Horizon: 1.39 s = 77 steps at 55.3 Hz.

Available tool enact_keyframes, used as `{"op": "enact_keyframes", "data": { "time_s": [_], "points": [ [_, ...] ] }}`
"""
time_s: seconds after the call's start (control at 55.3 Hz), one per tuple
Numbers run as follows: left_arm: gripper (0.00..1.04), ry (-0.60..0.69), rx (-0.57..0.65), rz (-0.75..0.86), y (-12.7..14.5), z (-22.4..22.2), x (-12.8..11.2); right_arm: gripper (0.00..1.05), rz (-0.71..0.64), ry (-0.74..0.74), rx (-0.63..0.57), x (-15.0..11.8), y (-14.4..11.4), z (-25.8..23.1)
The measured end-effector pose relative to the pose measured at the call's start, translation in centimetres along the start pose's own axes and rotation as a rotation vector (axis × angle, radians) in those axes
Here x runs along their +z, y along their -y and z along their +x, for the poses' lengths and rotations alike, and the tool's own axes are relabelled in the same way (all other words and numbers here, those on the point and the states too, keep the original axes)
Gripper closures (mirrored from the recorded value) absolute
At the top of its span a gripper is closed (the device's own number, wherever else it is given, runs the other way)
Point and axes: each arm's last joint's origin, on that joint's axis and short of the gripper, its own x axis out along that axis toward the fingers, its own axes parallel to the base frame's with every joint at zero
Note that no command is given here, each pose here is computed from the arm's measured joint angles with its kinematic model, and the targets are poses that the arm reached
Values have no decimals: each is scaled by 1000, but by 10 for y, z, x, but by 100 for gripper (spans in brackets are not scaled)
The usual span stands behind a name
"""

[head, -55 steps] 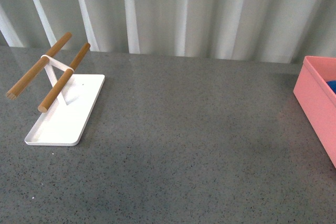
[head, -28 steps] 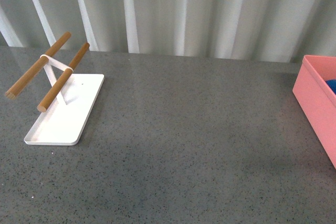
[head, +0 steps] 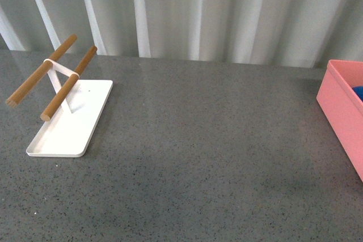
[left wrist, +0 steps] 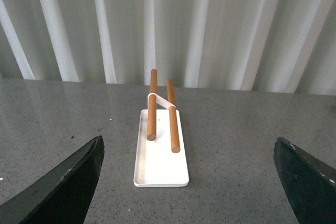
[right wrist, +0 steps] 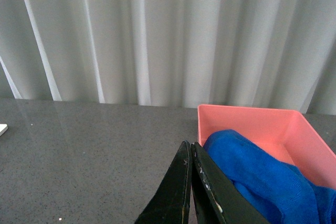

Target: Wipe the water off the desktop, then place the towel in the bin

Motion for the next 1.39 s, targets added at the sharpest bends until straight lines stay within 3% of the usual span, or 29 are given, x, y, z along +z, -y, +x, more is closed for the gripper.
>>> {"op": "enact_keyframes", "data": {
  "time_s": [0.958,1.031,1.193,1.392],
  "points": [
    [7,1,0,0,0,0,0,101,3,-3,-3,-2,0,-25],
    [7,1,0,0,0,0,0,92,2,-3,-3,-2,0,-25],
    [7,1,0,0,0,0,0,53,2,-3,-3,-2,0,-25],
    [7,1,0,0,0,0,0,17,2,-3,-3,-2,0,-25]
  ]
}}
